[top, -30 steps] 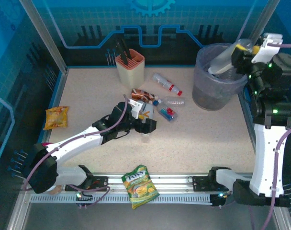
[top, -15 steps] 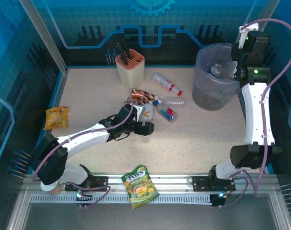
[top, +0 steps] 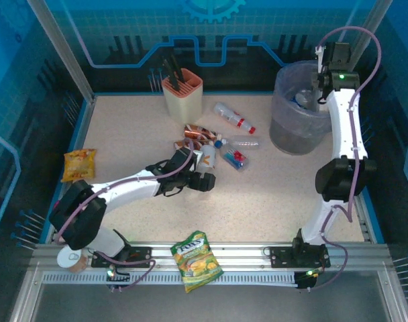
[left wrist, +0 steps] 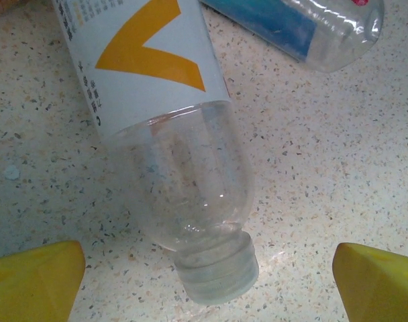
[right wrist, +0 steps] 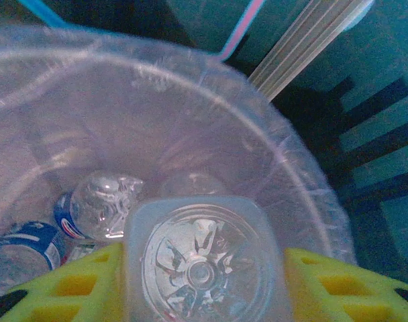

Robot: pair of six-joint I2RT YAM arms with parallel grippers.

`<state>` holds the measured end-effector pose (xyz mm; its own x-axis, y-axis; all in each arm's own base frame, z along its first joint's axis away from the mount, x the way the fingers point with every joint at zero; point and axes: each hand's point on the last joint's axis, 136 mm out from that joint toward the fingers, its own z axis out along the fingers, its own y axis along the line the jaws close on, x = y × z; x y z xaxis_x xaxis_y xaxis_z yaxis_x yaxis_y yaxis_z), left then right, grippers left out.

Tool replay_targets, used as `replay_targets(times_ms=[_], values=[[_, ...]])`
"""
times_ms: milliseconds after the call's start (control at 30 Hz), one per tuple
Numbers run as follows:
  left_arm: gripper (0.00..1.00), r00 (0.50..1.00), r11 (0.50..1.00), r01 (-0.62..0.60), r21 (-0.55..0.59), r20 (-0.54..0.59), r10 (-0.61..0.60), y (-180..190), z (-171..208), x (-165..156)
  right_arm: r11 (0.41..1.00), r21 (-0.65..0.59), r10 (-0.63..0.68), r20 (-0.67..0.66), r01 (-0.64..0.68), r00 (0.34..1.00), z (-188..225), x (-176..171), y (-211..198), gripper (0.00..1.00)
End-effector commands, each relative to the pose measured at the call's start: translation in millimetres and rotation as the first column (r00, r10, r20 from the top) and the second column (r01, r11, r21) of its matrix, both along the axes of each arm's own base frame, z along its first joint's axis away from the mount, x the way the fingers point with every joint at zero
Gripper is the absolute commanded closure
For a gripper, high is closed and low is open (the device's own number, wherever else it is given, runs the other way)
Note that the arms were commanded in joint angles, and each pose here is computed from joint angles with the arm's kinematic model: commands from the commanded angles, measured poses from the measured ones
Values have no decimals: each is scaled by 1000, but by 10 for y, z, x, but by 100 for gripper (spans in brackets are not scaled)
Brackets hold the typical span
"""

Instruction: Put the plastic bottles in the bin

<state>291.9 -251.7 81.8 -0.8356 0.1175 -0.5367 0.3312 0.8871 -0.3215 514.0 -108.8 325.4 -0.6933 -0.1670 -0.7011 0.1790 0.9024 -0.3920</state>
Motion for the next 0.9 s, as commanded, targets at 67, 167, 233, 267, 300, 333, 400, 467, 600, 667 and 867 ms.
replay_targets(times_ms=[67,167,233,267,300,333,400,467,600,667,867], values=[[4,1000,1000,12,17,12,-12,-76,-24,109,998,57,-1,-128,9,992,-386,-11,-76,76],[5,1000,999,3,34,15,-4,-77,-50,154,997,79,4,-161,9,987,-559,21,-70,74],[5,1000,999,3,44,14,-4,-81,-67,174,995,97,9,-168,7,986,-617,41,-48,68],[5,1000,999,1,50,15,-2,-74,-83,189,994,108,11,-163,7,986,-617,47,-34,62],[6,1000,999,-1,49,16,0,-81,-87,196,993,117,15,-156,3,988,-601,51,-18,55],[6,1000,999,-1,50,15,1,-84,-98,202,993,121,20,-147,-2,989,-574,59,-2,46],[7,1000,999,-6,50,10,6,-90,-134,218,992,128,22,-129,-6,991,-486,61,11,29],[7,1000,998,-8,55,2,8,-96,-179,227,991,136,26,-113,-10,993,-370,50,32,21],[9,1000,998,-10,59,-12,10,-119,-253,239,989,144,33,-69,-23,997,-97,3,70,14],[11,1000,998,-9,58,-13,10,-126,-275,250,988,150,36,-41,-30,999,47,-35,92,13],[20,999,996,-14,83,-30,17,-116,-397,265,968,238,70,64,-84,995,474,-242,299,13]])
